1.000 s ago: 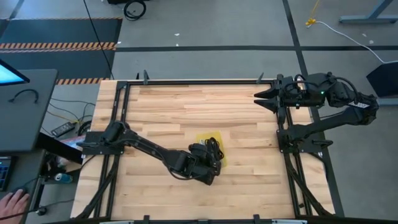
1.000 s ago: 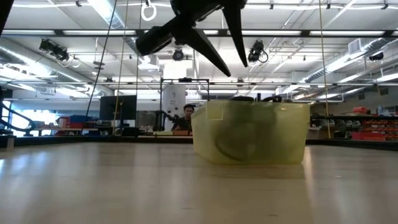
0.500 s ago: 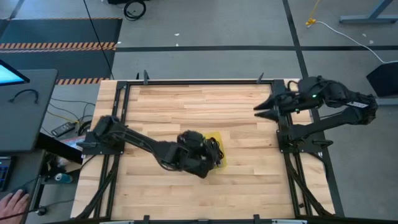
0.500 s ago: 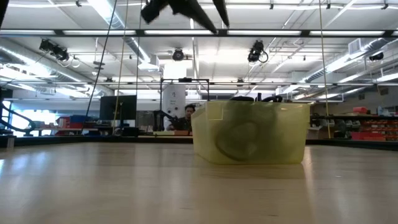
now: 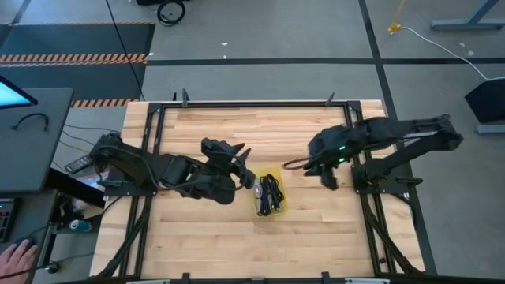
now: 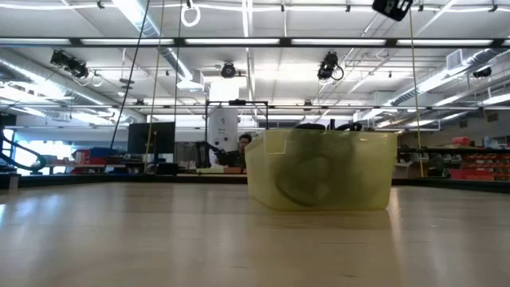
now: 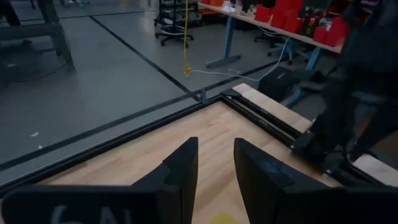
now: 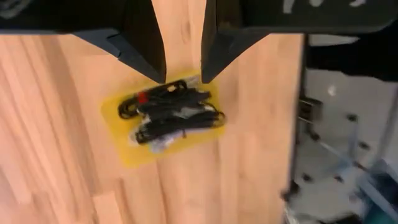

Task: Pick and place USB-C Cables
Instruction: Adjust the yellow bin

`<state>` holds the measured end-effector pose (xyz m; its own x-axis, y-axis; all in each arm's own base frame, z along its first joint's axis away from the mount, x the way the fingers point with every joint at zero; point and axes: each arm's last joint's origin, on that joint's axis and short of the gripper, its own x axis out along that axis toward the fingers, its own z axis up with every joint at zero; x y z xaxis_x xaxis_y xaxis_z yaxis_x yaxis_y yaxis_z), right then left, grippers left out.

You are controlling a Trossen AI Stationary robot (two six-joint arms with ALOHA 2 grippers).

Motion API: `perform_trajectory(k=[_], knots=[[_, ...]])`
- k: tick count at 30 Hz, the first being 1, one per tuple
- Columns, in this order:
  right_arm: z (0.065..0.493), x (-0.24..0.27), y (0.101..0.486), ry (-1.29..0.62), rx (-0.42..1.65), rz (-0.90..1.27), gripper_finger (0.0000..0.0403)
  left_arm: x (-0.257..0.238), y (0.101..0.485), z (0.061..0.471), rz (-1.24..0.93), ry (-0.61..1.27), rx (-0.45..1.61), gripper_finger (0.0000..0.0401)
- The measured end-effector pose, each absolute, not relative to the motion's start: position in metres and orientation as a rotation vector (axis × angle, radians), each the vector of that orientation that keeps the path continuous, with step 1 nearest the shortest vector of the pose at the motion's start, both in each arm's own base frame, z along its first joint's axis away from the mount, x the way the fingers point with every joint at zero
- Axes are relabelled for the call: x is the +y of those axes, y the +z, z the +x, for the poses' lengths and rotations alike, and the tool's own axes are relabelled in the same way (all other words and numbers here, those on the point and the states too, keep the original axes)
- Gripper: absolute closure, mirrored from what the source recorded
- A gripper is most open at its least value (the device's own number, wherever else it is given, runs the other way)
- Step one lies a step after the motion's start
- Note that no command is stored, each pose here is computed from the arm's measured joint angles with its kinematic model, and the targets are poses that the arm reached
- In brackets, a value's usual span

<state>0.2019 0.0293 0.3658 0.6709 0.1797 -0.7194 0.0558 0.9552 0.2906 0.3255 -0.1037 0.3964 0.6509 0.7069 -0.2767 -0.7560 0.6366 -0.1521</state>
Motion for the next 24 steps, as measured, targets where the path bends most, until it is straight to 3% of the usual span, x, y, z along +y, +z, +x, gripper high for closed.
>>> perform_trajectory(k=[6, 14, 24], knots=[[0.242, 0.022, 0.332, -0.143, 0.969, 0.282, 0.0294, -0.104, 0.396, 0.324, -0.241, 0.813, 0.239, 0.0291], [0.279, 0.021, 0.28, -0.26, 1.214, 0.347, 0.0283, -0.11, 0.395, 0.322, -0.16, 0.761, 0.293, 0.0291], [0.312, 0.023, 0.234, -0.394, 1.298, 0.475, 0.0259, -0.115, 0.39, 0.316, -0.08, 0.748, 0.358, 0.0291]])
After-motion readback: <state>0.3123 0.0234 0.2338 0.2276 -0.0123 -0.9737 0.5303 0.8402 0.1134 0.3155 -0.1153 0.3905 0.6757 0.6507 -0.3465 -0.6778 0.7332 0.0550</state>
